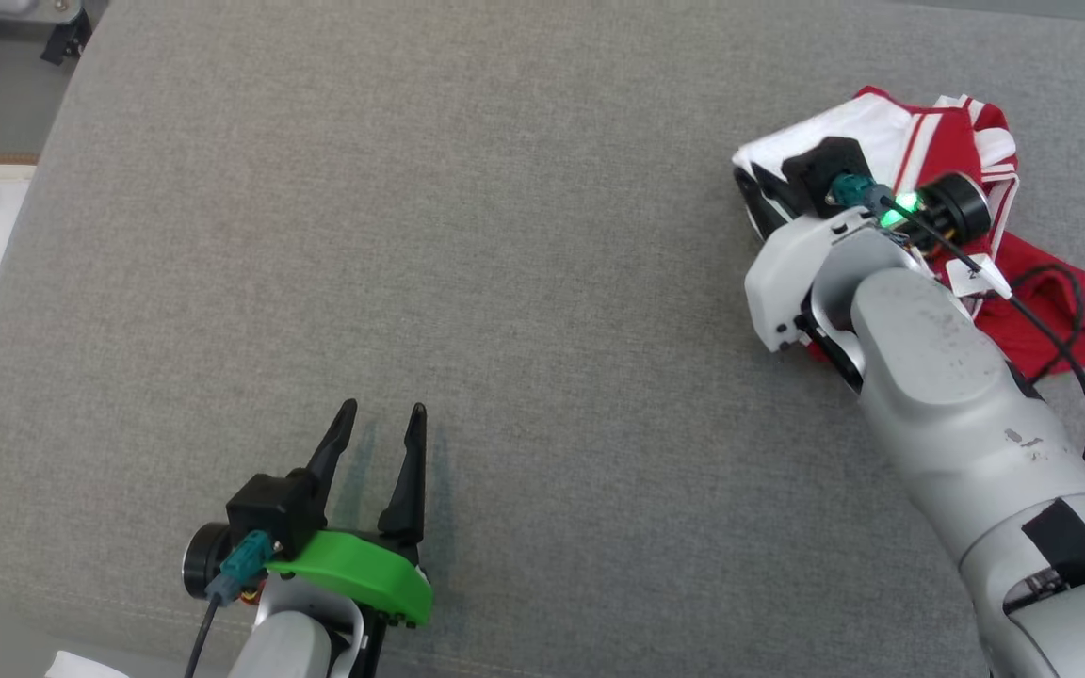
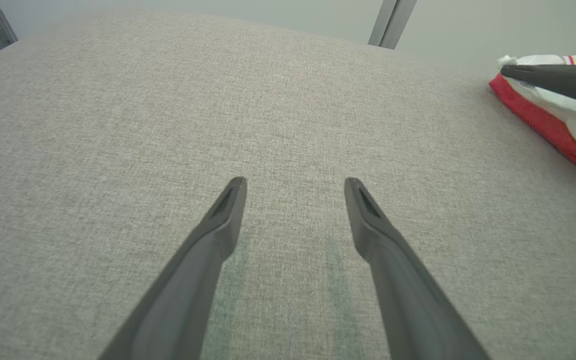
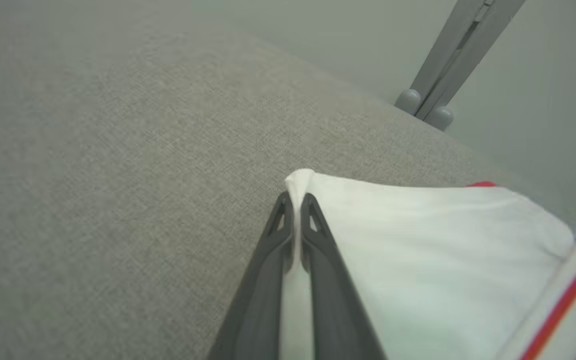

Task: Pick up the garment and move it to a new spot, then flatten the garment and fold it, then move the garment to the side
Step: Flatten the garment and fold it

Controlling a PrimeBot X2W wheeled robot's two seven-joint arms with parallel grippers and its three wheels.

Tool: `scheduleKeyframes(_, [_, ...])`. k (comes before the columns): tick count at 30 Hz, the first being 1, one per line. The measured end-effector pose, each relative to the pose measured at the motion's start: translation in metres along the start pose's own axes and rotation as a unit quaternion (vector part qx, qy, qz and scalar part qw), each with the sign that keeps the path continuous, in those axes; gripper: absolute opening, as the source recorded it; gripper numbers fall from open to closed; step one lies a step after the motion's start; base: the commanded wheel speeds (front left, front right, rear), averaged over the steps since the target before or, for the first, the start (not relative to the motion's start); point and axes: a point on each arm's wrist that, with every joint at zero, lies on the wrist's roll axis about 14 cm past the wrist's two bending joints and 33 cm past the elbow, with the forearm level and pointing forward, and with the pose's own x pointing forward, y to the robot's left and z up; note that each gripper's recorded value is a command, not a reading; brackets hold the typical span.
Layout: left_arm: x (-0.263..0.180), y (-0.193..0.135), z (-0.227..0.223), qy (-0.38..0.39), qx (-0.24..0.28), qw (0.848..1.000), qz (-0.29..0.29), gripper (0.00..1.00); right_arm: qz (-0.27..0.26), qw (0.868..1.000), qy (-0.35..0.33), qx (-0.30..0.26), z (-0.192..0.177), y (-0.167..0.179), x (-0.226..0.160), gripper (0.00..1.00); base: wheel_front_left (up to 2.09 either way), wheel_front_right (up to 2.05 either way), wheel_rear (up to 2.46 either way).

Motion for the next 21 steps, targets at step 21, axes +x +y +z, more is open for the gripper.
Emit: scheduleKeyframes(21, [-0.034, -0.003, 0.011, -0.026, 0.003, 1.000, 0.004, 1.00, 0.033, 0.856, -0.514, -0.026, 0.416, 0.011, -0.142, 0.00, 0.00, 0.00, 0.00])
